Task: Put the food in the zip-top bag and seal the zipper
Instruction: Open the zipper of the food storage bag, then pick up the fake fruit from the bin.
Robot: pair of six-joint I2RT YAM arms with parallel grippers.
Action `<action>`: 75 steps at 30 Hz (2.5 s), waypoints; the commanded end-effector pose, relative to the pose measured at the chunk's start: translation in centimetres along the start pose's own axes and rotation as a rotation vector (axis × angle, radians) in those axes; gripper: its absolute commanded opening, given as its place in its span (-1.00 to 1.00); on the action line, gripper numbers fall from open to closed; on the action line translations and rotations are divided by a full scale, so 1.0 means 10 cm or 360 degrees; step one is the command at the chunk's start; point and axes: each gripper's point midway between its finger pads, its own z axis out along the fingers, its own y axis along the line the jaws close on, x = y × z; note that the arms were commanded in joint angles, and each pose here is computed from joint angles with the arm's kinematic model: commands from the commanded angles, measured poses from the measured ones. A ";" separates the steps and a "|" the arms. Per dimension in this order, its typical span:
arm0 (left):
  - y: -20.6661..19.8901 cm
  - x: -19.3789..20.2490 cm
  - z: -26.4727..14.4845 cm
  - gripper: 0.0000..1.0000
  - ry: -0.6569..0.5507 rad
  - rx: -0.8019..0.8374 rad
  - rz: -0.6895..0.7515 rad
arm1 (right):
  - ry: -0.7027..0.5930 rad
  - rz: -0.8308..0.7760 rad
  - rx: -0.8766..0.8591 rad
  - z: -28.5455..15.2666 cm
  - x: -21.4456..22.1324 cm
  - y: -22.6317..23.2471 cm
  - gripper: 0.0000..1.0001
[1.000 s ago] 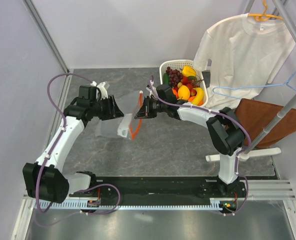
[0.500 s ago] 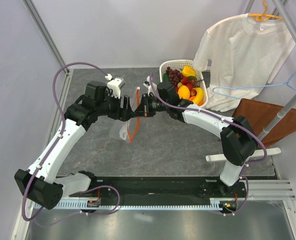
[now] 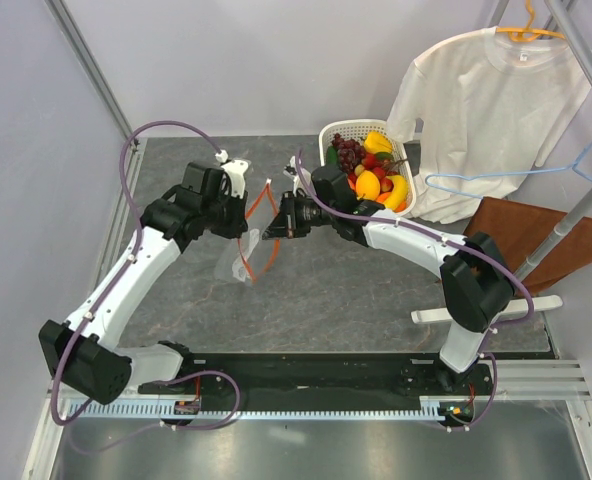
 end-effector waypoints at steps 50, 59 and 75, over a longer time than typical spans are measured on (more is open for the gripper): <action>0.74 -0.30 0.11 -0.96 -0.0106 0.0115 -0.0785 | -0.0056 -0.0497 0.1489 -1.79 -1.05 -2.22 0.59; 0.76 -0.29 0.13 -0.96 -0.0108 0.0108 -0.0784 | 0.0016 -0.0357 0.1446 -1.58 -0.88 -2.44 0.60; 0.77 -0.29 0.17 -0.96 -0.0094 0.0112 -0.0795 | 0.0110 -0.0148 0.1445 -1.25 -0.55 -2.79 0.78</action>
